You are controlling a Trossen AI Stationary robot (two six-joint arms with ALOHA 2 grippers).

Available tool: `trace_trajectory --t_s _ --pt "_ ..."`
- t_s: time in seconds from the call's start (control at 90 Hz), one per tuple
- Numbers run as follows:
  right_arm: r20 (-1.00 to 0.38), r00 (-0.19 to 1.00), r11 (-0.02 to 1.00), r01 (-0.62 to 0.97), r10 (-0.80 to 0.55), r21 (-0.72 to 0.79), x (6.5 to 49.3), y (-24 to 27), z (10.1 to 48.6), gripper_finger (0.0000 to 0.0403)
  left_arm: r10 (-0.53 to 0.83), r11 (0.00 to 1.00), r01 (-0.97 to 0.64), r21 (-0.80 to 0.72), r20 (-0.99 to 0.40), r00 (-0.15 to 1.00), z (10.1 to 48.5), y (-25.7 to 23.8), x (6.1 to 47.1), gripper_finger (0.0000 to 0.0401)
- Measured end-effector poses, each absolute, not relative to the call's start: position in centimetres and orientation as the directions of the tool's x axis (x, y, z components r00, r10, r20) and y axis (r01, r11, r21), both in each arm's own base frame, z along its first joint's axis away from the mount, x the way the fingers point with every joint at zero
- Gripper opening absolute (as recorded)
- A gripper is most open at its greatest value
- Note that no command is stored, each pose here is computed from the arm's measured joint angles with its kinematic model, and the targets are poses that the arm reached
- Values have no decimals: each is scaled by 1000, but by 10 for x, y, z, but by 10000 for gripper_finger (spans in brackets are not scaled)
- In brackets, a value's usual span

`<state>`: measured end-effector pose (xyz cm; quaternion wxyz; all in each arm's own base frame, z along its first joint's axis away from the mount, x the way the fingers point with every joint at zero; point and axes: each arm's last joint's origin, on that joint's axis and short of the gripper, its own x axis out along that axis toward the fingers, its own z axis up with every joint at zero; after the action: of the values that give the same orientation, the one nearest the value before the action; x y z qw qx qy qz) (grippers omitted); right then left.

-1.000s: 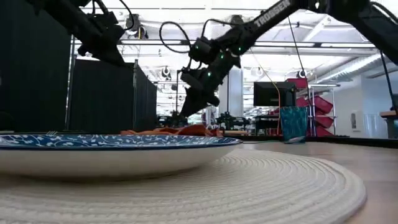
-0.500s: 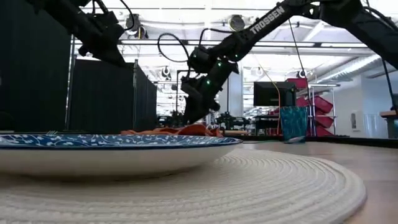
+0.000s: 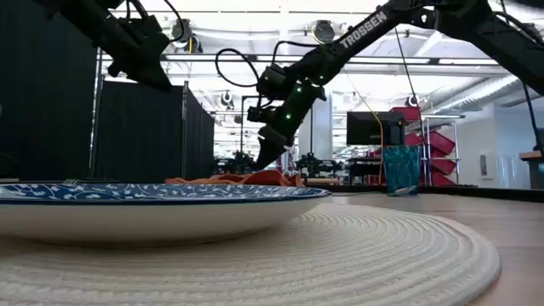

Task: Set table place
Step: Fold the orange table napkin

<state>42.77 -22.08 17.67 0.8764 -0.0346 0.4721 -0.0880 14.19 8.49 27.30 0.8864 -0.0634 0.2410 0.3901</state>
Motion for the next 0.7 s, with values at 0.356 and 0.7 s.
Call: trace_trajectory --t_s 0.356,0.7 --pt "-846 504 985 84 -175 -153 433 -222 148 206 658 692 -718 78 -477 583 273 85 142 54" --pt "-853 502 990 70 -144 -126 433 -220 147 158 658 698 -710 95 -477 583 273 85 142 54"
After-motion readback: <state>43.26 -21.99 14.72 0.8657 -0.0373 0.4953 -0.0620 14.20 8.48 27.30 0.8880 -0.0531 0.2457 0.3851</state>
